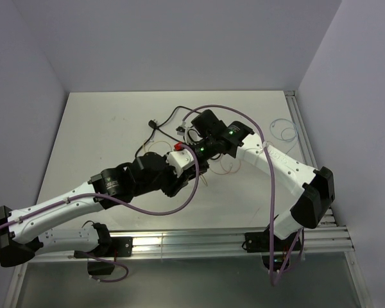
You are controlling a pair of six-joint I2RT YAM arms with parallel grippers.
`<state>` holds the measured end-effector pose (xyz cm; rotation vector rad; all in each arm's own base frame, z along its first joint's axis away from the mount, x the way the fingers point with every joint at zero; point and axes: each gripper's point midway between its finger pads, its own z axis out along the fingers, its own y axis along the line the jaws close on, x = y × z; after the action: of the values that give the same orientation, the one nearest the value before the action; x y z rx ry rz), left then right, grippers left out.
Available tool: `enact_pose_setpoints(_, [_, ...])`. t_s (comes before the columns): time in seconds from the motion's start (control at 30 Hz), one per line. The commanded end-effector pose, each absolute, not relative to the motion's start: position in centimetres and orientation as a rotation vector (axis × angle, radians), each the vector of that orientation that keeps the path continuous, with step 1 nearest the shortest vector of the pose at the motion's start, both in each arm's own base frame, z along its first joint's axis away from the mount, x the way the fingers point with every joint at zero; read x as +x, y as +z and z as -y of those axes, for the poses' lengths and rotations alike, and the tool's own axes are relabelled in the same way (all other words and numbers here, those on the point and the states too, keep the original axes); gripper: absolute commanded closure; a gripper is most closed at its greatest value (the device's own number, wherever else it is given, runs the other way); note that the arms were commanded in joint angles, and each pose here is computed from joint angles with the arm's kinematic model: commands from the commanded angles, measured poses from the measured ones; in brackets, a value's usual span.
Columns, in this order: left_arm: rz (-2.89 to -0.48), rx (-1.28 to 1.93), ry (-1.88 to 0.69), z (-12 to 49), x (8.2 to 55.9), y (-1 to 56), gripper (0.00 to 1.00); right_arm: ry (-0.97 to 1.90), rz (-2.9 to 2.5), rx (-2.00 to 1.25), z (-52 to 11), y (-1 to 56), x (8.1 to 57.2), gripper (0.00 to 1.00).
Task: Insert the plug
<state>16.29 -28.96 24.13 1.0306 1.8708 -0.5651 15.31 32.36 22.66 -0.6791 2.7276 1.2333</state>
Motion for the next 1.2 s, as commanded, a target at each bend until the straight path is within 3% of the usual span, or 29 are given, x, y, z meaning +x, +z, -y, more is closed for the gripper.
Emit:
enact_pose_setpoints(0.0, [-1.762, 0.958, -0.641, 29.8, 16.6, 28.3, 1.0, 1.21, -2.665, -0.699, -32.7, 23.2, 15.8, 0.56])
enact_pose_setpoints(0.07, [-1.766, 0.963, -0.651, 29.9, 16.4, 28.3, 0.99, 1.242, -2.655, -0.706, -33.0, 23.4, 15.7, 0.73])
enact_pose_setpoints(0.1, [-1.763, 0.969, -0.662, 30.0, 16.3, 28.4, 1.0, 1.258, -2.652, -0.711, -33.2, 23.4, 15.6, 1.0])
enact_pose_setpoints(0.17, [-1.76, 0.961, -0.674, 30.0, 16.2, 28.6, 0.96, 1.243, -2.659, -0.706, -33.1, 23.3, 15.7, 1.0])
enact_pose_setpoints(0.23, [-1.755, 0.926, -0.675, 29.7, 16.3, 29.0, 0.82, 1.242, -2.647, -0.702, -33.1, 23.3, 15.7, 1.0])
enact_pose_setpoints(0.27, [-1.751, 0.901, -0.667, 29.4, 16.5, 29.3, 0.58, 1.24, -2.647, -0.695, -33.0, 23.2, 15.7, 1.0])
enact_pose_setpoints(0.33, [-1.738, 0.837, -0.653, 28.4, 16.9, 30.0, 0.4, 1.216, -2.634, -0.675, -32.8, 23.2, 15.9, 1.0])
enact_pose_setpoints(0.37, [-1.732, 0.815, -0.649, 28.0, 16.9, 30.3, 0.22, 1.203, -2.63, -0.663, -32.7, 23.1, 16.2, 1.0])
enact_pose_setpoints(0.5, [-1.679, 0.67, -0.622, 25.2, 17.5, 32.5, 0.01, 1.204, -2.612, -0.657, -32.6, 23.3, 16.3, 1.0])
enact_pose_setpoints(0.63, [-1.625, 0.558, -0.643, 22.9, 17.3, 34.2, 0.01, 1.159, -2.602, -0.635, -32.2, 23.1, 17.0, 1.0])
enact_pose_setpoints(0.8, [-1.567, 0.361, -0.636, 19.0, 17.6, 36.0, 0.01, 0.896, -2.528, -0.549, -29.3, 23.3, 20.7, 1.0])
enact_pose_setpoints(0.9, [-1.554, 0.297, -0.624, 17.6, 17.7, 36.3, 0.0, 0.745, -2.442, -0.467, -26.9, 25.2, 24.1, 1.0])
enact_pose_setpoints(1.03, [-1.541, 0.309, -0.655, 18.0, 17.4, 36.3, 0.0, 0.757, -2.21, -0.499, -25.5, 30.1, 28.0, 1.0])
enact_pose_setpoints(1.17, [-1.553, 0.34, -0.658, 18.8, 17.4, 35.5, 0.01, 0.495, -1.998, -0.458, -23.6, 35.1, 33.7, 1.0])
